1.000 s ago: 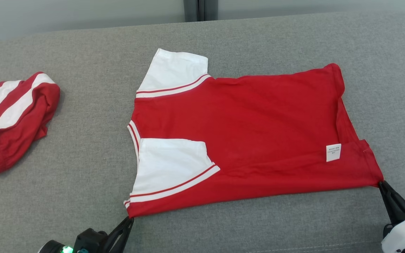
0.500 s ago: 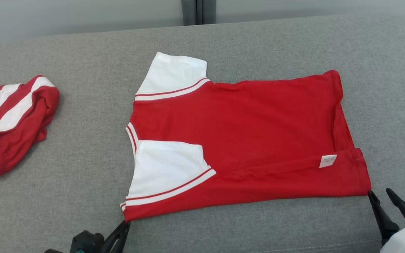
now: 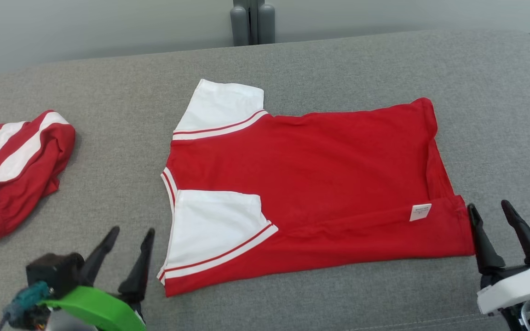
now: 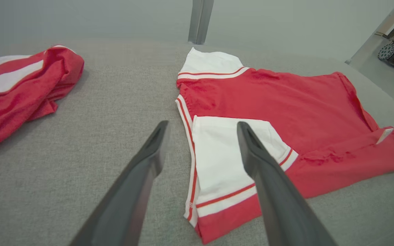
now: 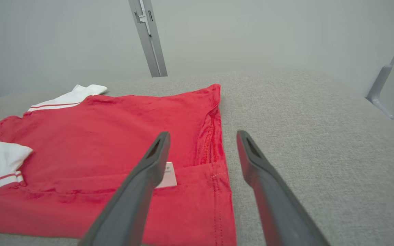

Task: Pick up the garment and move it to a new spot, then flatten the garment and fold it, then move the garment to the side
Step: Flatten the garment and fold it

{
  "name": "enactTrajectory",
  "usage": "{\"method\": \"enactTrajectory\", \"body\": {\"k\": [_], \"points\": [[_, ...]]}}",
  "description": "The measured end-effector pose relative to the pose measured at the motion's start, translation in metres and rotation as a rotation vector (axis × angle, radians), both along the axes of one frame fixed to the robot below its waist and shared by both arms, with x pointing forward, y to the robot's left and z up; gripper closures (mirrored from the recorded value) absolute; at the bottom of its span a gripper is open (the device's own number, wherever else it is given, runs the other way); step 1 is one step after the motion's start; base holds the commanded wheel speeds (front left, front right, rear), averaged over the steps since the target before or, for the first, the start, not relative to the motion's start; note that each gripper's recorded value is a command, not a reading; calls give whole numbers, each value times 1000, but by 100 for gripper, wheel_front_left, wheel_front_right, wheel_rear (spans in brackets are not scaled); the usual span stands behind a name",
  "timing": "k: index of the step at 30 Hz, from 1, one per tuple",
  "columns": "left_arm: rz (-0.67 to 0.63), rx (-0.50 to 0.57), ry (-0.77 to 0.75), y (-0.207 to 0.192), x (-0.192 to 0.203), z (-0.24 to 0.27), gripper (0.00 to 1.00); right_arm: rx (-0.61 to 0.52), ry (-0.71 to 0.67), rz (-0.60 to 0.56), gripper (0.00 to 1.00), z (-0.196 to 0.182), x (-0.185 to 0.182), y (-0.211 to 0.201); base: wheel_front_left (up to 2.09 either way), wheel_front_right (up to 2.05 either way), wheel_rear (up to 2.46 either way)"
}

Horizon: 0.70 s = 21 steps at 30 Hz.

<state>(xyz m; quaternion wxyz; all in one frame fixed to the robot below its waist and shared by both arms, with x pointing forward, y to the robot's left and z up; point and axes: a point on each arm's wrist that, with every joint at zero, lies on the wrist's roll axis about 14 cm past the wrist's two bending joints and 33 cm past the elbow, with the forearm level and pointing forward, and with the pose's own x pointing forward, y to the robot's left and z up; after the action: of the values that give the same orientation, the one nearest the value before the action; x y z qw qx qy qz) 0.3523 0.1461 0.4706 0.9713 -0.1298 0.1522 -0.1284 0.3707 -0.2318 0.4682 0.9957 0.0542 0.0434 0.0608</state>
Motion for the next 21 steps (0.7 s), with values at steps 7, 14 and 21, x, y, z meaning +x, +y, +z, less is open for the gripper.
{"method": "enactTrajectory", "body": {"k": [7, 14, 21], "points": [[-110, 127, -149, 0, 74, 61, 0, 7, -49, 53, 0, 8, 24, 29, 0, 0, 0], [-275, 251, -49, -20, 147, 71, 0, -4, -52, 117, 0, 2, 52, 47, 0, 0, 0], [-372, 252, 154, -43, 201, 39, 0, 15, -61, 127, 0, -7, 82, 53, 0, 0, 0]]}}
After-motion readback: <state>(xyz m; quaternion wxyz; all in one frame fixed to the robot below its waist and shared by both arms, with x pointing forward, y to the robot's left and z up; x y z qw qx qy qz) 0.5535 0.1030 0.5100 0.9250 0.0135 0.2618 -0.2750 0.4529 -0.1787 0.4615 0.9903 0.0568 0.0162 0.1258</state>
